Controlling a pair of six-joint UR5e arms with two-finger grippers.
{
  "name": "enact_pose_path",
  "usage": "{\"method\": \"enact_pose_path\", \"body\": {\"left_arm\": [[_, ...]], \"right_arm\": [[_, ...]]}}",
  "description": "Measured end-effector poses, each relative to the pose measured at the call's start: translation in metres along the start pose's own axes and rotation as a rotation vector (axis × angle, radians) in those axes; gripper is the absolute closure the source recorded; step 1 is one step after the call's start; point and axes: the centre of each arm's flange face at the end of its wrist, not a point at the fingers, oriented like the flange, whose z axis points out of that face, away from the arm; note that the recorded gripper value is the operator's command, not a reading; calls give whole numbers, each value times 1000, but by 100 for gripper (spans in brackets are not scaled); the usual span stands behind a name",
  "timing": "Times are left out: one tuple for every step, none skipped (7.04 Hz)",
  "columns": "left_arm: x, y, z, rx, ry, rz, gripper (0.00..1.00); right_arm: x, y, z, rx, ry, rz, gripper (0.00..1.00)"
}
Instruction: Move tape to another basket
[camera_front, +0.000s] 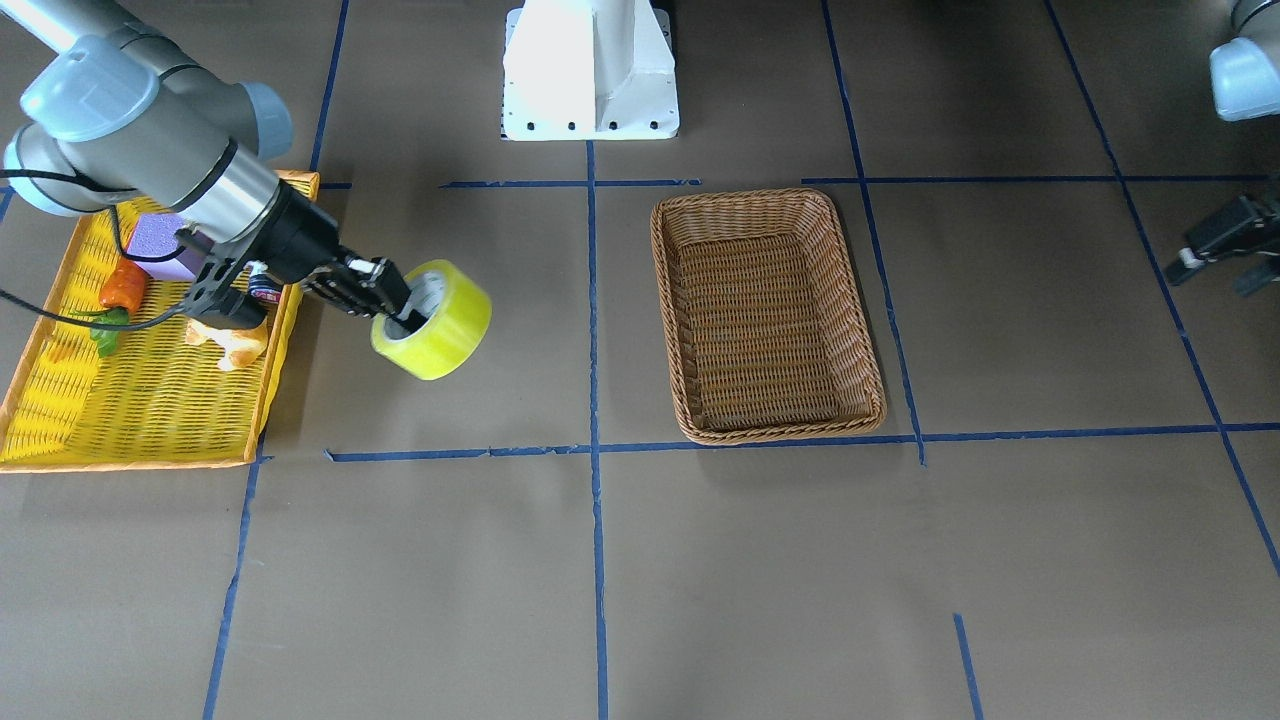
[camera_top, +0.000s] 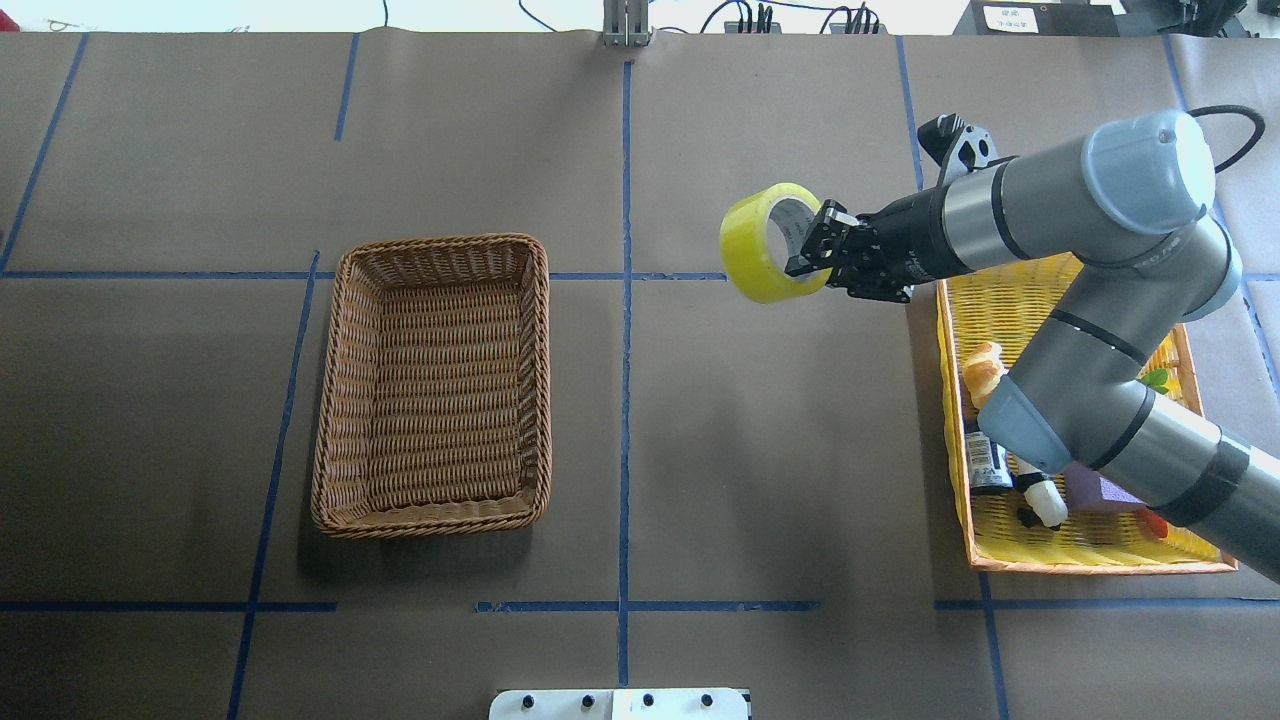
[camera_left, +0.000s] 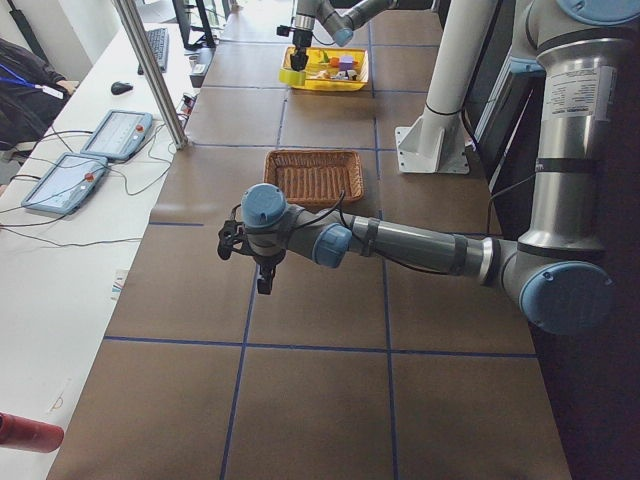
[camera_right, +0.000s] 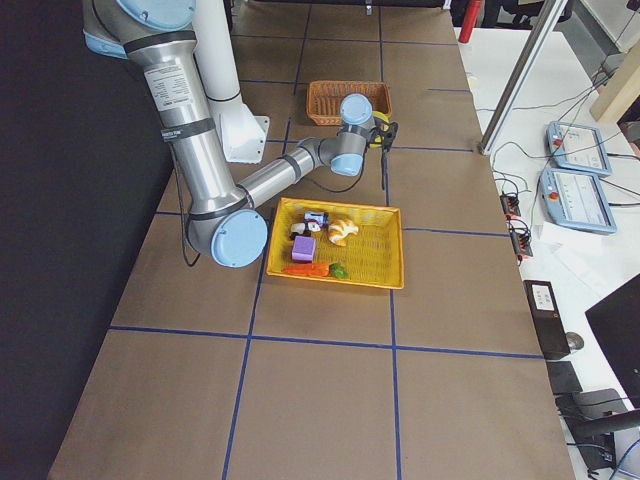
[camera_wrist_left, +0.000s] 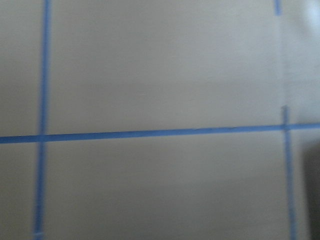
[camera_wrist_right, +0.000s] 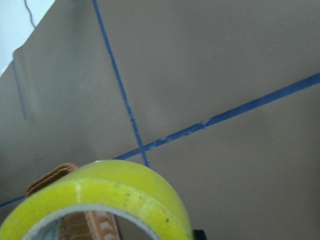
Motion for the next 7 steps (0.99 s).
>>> {"method": "enact_pose_path", "body": {"left_arm": [[32, 12, 11, 7, 94, -52, 0], [53, 24, 17, 9, 171, -77, 0], [70, 33, 20, 7, 231, -76, 0], [92, 38, 22, -2, 284, -79, 0], [123, 42, 24, -18, 352, -106, 0], [152, 46, 22, -40, 427, -152, 0], [173, 52, 20, -66, 495, -193, 0]], "right_arm": [[-6, 21, 2, -22, -103, 16, 98], [-10, 41, 4, -42, -189, 17, 98], [-14, 61, 10, -49, -259, 18, 97], [-17, 83, 16, -54, -317, 18, 97], [-20, 105, 19, -67, -371, 15, 97], [-25, 126, 19, -87, -417, 11, 97], [-33, 146, 13, -112, -456, 7, 97]]}}
